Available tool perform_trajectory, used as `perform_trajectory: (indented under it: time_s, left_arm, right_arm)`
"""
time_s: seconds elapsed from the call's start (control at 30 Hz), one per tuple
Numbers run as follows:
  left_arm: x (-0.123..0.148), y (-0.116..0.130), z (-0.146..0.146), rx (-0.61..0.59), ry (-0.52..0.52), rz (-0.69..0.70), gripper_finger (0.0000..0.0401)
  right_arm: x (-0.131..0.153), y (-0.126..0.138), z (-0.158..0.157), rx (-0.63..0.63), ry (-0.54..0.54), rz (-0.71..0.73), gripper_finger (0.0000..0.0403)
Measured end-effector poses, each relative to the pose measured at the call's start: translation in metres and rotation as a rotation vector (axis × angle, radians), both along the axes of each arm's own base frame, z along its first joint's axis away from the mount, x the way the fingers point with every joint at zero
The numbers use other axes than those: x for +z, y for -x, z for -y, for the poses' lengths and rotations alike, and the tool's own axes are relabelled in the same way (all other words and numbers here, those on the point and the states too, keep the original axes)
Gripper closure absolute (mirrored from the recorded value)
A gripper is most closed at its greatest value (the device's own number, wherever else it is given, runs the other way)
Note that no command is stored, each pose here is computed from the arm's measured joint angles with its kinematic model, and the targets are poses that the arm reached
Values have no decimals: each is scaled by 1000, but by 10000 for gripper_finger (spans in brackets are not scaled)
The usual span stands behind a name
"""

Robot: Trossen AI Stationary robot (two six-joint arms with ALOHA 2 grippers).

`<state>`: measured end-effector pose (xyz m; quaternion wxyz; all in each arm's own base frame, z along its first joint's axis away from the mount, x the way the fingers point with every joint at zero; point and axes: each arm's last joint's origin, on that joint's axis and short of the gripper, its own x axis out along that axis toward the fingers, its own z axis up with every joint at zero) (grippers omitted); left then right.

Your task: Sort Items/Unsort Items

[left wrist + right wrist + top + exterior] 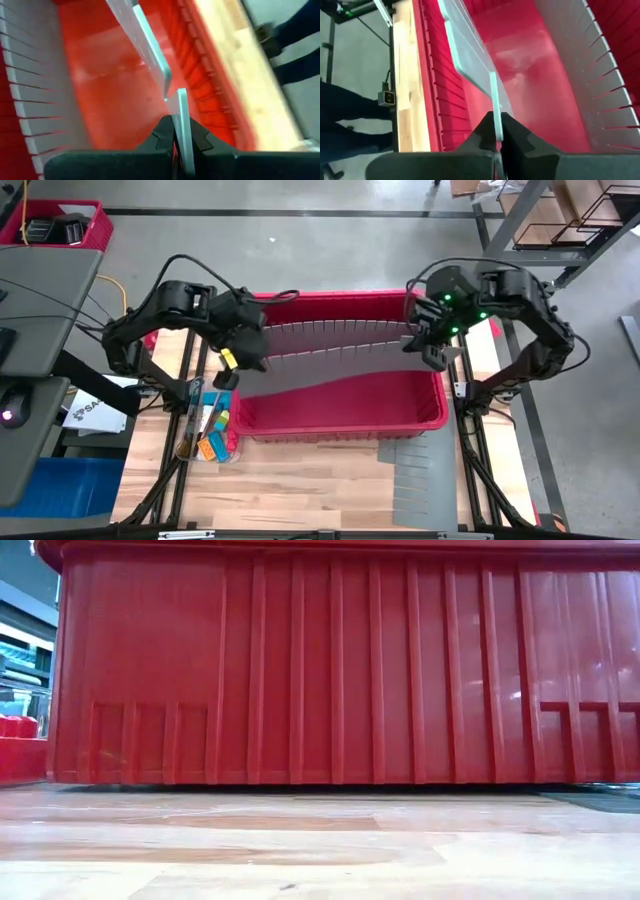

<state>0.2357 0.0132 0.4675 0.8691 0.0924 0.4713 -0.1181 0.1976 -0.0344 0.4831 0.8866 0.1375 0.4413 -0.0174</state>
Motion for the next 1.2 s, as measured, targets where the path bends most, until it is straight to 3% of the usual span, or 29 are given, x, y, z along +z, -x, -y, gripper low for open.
perform_trajectory:
  time_s: [0.13,0.3,0.53,0.67,0.93,1.2]
  left_arm:
    - [-1,-2,-1,-79,-74,14,400]
    - [0,-3,0,-115,-93,25,400]
    - [-1,-3,8,-88,-22,17,400]
    - [-4,-3,19,-108,38,14,400]
    - [-16,7,22,-70,-83,-32,400]
    - [-18,9,30,-89,-29,-56,401]
  right_arm:
    - [3,6,-3,17,-59,24,403]
    - [5,6,-15,96,-156,43,403]
    - [5,5,-22,132,-120,42,402]
    - [4,3,-18,93,-59,32,402]
    - [-1,-9,-15,91,-29,11,402]
    - [-3,-13,-21,94,-67,-3,402]
